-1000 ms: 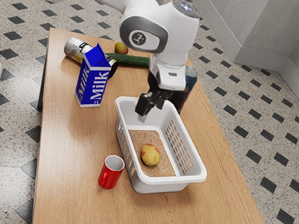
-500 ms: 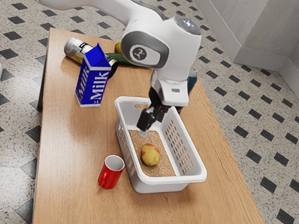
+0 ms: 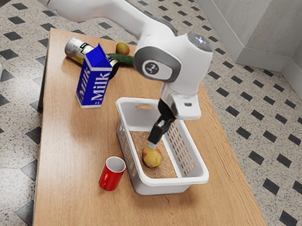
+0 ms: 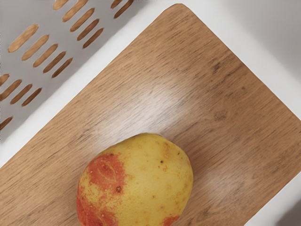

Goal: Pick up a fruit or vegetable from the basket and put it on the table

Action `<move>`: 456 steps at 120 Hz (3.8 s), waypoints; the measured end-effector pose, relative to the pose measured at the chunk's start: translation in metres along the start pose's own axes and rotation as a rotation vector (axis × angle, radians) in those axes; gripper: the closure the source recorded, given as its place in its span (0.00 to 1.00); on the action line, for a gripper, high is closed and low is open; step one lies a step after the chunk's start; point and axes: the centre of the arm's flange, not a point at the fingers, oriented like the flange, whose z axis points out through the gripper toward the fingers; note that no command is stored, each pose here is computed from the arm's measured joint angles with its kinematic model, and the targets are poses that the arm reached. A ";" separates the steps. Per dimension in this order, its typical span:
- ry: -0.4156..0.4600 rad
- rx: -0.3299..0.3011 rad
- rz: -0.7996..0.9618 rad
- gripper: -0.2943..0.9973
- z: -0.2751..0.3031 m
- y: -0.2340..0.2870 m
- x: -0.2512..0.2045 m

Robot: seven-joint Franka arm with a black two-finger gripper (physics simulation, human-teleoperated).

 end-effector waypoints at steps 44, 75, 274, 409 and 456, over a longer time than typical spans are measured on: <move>-0.058 -0.024 -0.033 0.23 0.037 -0.005 0.004; -0.078 -0.033 -0.047 0.23 0.057 -0.006 0.006; -0.107 -0.042 -0.045 0.24 0.096 -0.018 0.021; -0.047 0.005 -0.075 0.41 0.020 -0.024 0.011; -0.005 0.030 -0.060 0.41 -0.067 0.002 -0.028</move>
